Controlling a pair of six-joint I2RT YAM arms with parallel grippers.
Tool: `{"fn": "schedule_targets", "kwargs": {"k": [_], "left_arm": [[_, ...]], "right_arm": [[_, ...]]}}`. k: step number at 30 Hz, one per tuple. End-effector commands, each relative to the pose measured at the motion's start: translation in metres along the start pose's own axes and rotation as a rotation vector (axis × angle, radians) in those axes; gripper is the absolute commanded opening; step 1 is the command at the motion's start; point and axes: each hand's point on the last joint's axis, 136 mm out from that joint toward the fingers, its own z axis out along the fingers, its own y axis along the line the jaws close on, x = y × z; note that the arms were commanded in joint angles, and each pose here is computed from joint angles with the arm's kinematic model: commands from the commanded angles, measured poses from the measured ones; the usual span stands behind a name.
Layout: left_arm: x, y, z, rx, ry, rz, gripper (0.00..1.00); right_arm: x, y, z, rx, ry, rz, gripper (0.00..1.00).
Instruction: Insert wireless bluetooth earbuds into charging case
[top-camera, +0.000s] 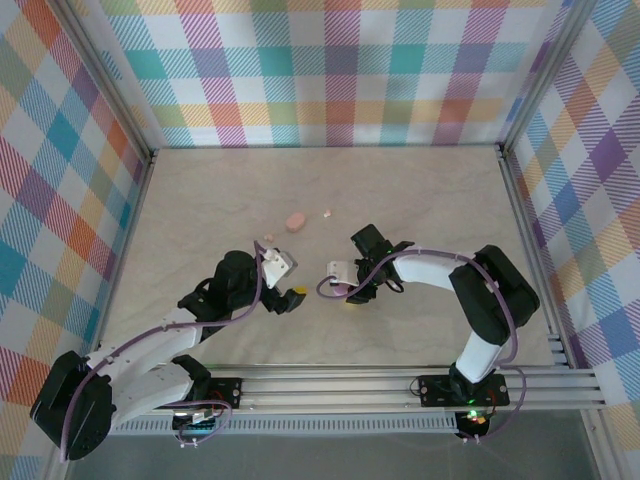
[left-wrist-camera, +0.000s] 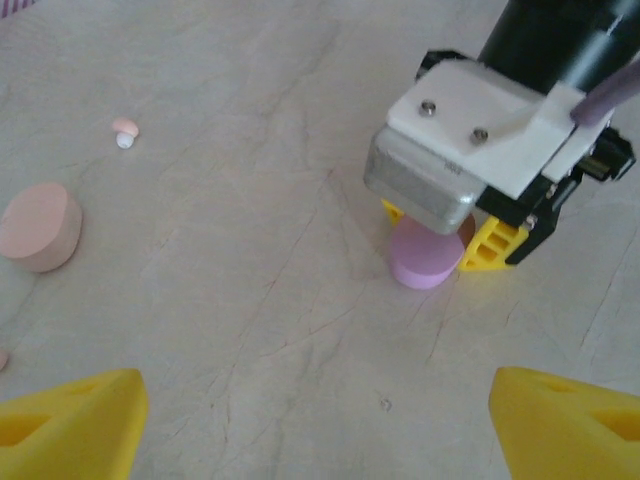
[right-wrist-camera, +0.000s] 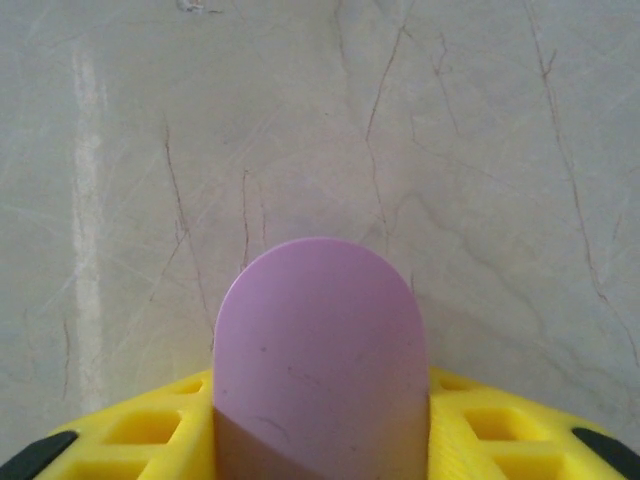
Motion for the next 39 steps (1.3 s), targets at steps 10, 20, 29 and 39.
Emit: {"fn": "schedule_targets", "kwargs": {"k": [10,20,29,39], "left_arm": [[-0.028,-0.014,-0.019,0.041,-0.180,0.138,0.90],[-0.073,-0.019,-0.017,0.172,-0.271,0.150,0.84],[-0.083,-0.023,-0.004,0.304,-0.299,0.157,0.89],[-0.099,-0.055,-0.002,0.463,-0.295,0.187,0.78]], "right_arm": [[-0.029,0.001,-0.030,-0.011,-0.061,0.025,0.39],[-0.077,0.000,-0.093,-0.085,-0.170,0.088,0.35],[-0.092,0.011,-0.128,-0.086,-0.235,0.086,0.31],[-0.090,0.017,-0.147,-0.058,-0.231,0.035,0.30]]}}
